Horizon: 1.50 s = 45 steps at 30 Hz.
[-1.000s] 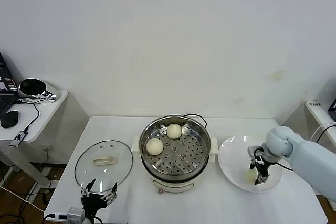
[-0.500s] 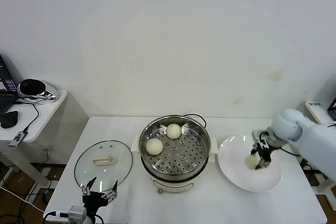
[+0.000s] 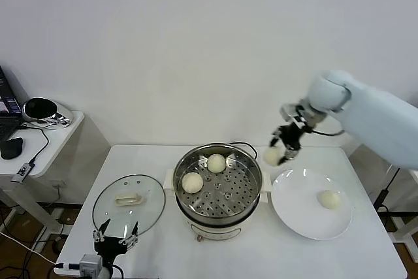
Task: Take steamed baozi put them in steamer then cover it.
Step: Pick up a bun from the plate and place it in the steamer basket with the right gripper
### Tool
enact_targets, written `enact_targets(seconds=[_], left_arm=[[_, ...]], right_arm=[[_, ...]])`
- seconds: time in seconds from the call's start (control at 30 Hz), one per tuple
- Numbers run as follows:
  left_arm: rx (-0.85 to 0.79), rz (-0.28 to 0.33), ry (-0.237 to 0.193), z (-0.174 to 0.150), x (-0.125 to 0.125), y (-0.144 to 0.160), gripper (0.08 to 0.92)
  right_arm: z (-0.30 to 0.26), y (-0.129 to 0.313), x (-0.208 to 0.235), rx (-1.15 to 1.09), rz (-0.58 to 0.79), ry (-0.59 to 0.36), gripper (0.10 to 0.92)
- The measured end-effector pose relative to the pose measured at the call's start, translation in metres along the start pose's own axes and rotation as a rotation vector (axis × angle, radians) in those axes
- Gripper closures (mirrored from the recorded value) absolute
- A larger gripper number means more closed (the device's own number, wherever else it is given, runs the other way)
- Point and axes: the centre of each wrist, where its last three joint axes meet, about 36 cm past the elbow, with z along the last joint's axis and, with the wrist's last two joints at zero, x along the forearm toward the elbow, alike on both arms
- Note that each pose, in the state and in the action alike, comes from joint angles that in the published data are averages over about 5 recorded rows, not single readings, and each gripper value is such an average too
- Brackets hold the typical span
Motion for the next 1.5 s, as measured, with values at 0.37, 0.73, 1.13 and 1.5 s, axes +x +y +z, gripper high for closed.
enact_targets(seconds=[0.37, 0.73, 1.13, 1.5], left_arm=[[0.027, -0.015, -0.031, -0.01, 0.008, 0.0, 0.177], [0.044, -0.006, -0.062, -0.02, 0.008, -0.004, 0.177], [0.052, -0.002, -0.067, -0.021, 0.008, -0.005, 0.177], [0.056, 0.002, -0.069, -0.022, 0.007, -0.007, 0.177]], right_arm=[[-0.081, -0.05, -0.038, 0.547, -0.06, -0.017, 0.429], [-0.13, -0.059, -0.083, 0.97, -0.129, 0.013, 0.428], [-0.157, -0.052, -0.113, 1.186, -0.206, 0.005, 0.428], [-0.171, -0.043, -0.122, 1.197, -0.255, -0.043, 0.421]])
